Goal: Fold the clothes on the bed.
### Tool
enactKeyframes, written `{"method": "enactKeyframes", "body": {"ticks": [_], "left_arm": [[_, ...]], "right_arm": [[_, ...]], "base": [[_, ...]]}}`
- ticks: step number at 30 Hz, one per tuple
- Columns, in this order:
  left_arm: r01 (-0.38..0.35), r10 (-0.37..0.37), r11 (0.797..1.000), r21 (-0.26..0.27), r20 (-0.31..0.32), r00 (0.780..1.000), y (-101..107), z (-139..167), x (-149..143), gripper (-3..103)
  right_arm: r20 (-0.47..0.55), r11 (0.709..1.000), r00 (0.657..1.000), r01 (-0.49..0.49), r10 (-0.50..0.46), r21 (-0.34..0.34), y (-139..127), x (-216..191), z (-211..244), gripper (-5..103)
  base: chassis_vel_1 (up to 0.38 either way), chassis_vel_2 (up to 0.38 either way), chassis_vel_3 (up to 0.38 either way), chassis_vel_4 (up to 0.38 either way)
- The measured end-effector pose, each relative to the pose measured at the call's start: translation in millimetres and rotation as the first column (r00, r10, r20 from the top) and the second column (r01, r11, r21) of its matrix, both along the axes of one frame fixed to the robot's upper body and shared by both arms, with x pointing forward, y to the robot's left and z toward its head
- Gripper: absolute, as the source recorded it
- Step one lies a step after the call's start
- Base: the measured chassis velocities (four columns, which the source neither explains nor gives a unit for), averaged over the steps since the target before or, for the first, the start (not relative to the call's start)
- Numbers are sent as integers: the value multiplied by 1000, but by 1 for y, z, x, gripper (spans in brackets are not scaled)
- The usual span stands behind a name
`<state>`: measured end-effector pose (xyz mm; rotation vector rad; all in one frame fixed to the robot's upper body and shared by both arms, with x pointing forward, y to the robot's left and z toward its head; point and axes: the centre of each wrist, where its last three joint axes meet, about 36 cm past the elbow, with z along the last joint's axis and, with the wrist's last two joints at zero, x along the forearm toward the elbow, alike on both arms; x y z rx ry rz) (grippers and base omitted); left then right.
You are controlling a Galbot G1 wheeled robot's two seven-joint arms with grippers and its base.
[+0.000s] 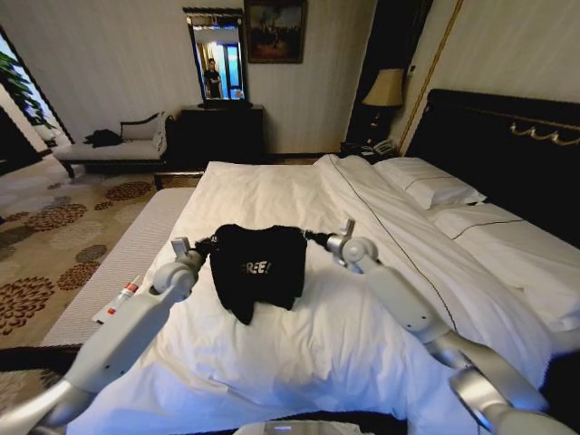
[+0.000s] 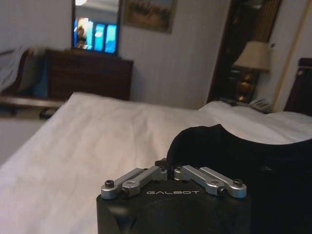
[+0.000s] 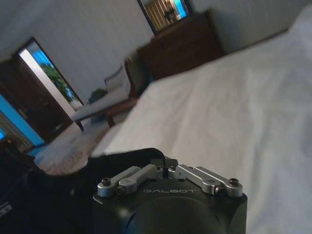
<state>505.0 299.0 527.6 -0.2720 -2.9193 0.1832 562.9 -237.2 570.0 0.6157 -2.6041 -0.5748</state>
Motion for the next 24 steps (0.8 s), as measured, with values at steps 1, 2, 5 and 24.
{"method": "enactKeyframes", "body": {"ticks": [1,2,5,24], "left_arm": [[13,-13,1000,10,30,999,1,16,-4,1],[13,-13,1000,10,30,999,1,16,-4,1],[38,-39,999,13,101,994,5,54,-9,1],[13,-23,999,29,373,927,62,236,-38,1]], "right_arm": [[24,1000,1000,-4,3,3,-1,-11,19,0],[24,1000,1000,-4,3,3,-1,-11,19,0],[84,1000,996,-14,14,3,-5,-33,63,0],[315,987,938,-160,146,19,30,-36,263,0]], "base": [[0,0,0,0],[0,0,0,0],[0,0,0,0],[0,0,0,0]]}}
